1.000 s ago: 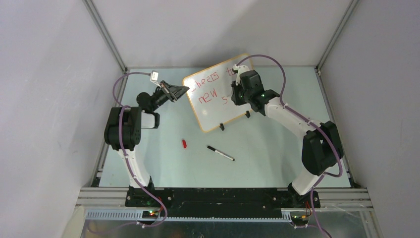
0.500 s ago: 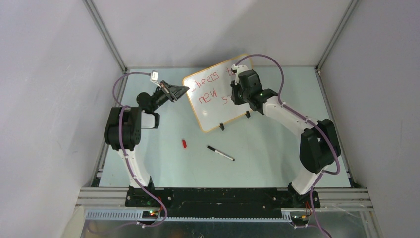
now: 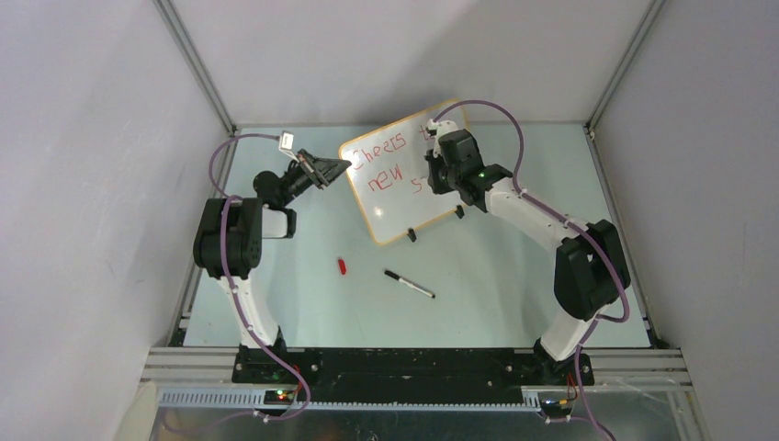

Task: Write a sentence on the whiteboard

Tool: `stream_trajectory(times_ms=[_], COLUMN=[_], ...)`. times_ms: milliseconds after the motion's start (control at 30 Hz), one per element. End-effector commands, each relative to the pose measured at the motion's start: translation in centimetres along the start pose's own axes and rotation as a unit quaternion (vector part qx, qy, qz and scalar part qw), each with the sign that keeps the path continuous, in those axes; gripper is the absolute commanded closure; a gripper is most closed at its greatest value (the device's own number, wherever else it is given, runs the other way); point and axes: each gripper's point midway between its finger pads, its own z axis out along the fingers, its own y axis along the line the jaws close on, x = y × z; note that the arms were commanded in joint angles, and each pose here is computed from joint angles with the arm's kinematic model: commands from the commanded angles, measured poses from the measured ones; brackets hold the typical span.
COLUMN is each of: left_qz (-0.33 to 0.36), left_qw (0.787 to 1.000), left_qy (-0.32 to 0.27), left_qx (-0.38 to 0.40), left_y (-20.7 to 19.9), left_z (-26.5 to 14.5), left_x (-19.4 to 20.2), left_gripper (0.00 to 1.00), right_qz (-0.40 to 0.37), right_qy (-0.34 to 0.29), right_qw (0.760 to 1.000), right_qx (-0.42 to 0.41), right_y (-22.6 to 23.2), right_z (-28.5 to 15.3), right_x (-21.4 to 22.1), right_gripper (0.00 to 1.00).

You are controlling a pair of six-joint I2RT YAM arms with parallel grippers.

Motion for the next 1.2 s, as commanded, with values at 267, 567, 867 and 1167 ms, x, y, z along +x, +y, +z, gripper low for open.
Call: stream_trajectory(times_ms=[267,567,867,1167], left_qz=[0.028,0.027,0.028,0.028], left_qw=[1.000,1.000,1.000,1.000], left_qy=[0.002,0.003,0.002,0.002], left_qx=[0.015,0.015,0.014,0.014], left_y=[-0.9,-0.9,-0.9,-1.0], left_z=[0.1,0.1,0.0,0.0], left_x=[0.0,0.0,0.0,0.0], left_gripper=[0.98,0.98,0.98,0.98], right_qz=[0.000,0.002,0.001,-0.001], right_qy=[-0.023,-0.028,-0.064,-0.077], right_qw=[0.999,0.999,0.998,0.997], right_qx=[0.036,0.034,0.017,0.004], right_y=[-1.2,-1.2,-0.6,0.1], right_z=[0.1,-0.4,-2.7,-3.0], right_x=[-1.8,-2.2,-4.0,-4.7], right_gripper=[1.00,1.00,1.00,1.00])
